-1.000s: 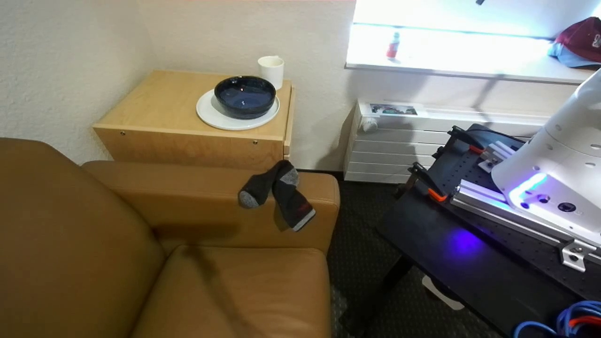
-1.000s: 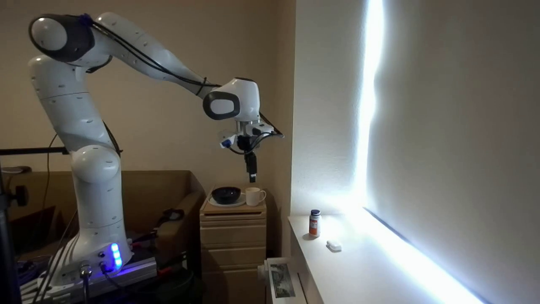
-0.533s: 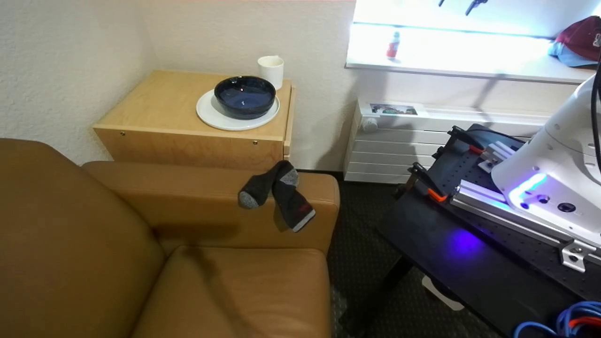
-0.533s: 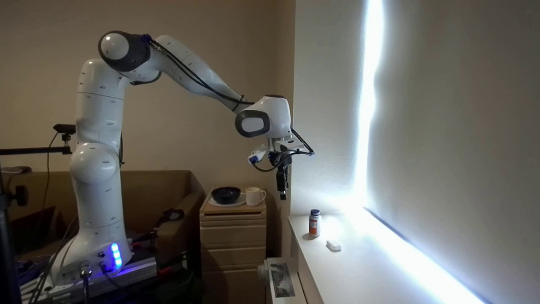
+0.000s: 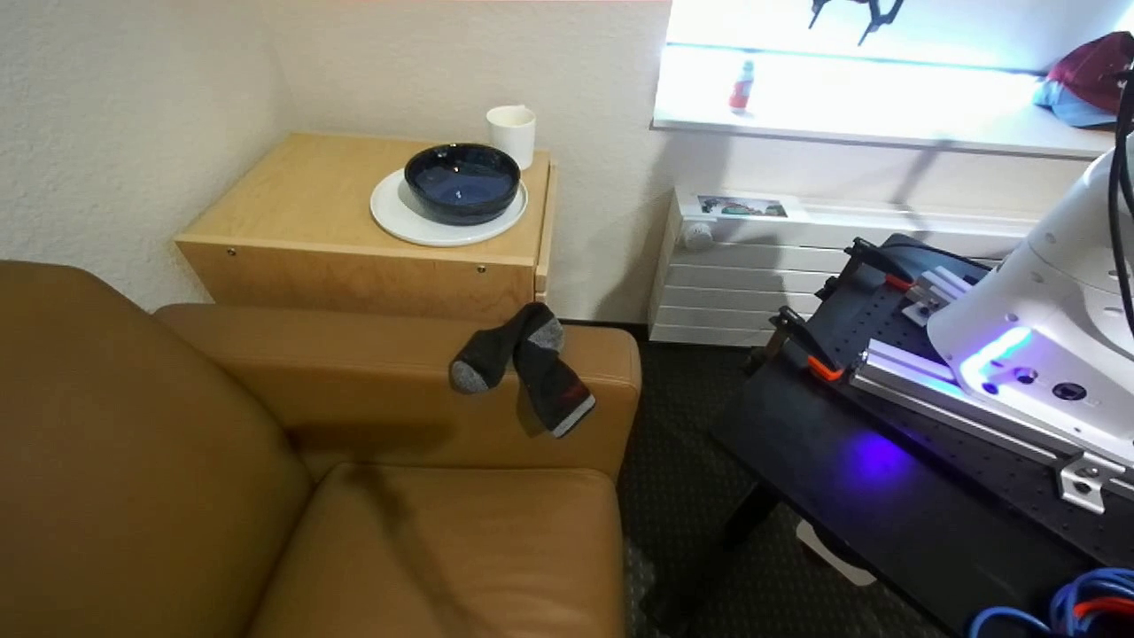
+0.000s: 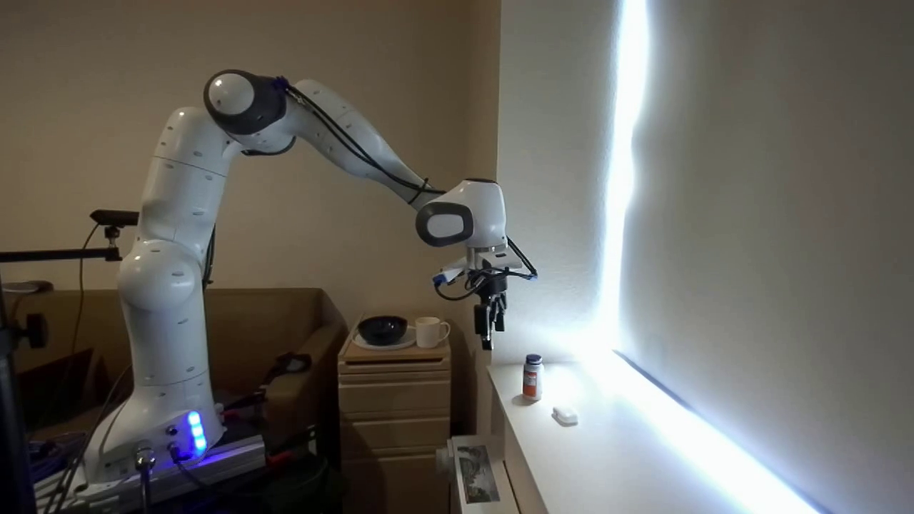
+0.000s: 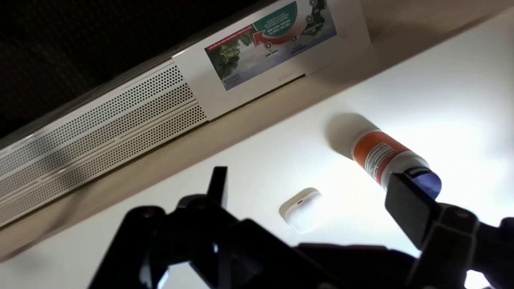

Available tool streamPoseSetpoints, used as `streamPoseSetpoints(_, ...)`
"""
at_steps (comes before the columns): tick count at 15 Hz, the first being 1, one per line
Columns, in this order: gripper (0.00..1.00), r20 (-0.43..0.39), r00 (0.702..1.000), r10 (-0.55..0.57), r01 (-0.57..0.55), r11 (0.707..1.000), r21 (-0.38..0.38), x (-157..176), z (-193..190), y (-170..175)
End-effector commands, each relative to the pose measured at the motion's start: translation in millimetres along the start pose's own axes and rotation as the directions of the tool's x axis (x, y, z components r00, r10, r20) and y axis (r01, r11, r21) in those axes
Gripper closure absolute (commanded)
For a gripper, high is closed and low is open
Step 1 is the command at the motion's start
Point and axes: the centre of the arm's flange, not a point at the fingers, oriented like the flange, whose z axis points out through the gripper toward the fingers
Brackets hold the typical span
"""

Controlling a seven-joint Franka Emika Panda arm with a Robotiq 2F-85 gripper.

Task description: Pick up the bar of soap from the windowsill and put it inside the bowl on the nightstand

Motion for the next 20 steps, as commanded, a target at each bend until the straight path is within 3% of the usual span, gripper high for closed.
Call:
streamPoseSetpoints(1, 0.0, -0.003, 0.979, 0.203, -0.203, 0.979, 0.013, 55, 29, -37)
streamPoseSetpoints(4, 0.0, -0.038, 0.93, 0.367, -0.366, 0.93, 0.033, 91, 47, -47)
streamPoseSetpoints(6, 0.0, -0.058, 0.88, 0.471, -0.47, 0.882, 0.03, 109, 58, -42)
streamPoseSetpoints(7, 0.0, -0.06, 0.919, 0.39, -0.389, 0.921, 0.028, 74, 47, -34)
streamPoseSetpoints(12, 0.0, -0.101, 0.913, 0.396, -0.398, 0.918, 0.0, 80, 64, -39)
streamPoseSetpoints(14, 0.0, -0.093, 0.876, 0.472, -0.477, 0.879, -0.03, 89, 87, -46)
streamPoseSetpoints(20, 0.0, -0.081, 0.73, 0.679, -0.681, 0.732, 0.001, 100, 133, -66)
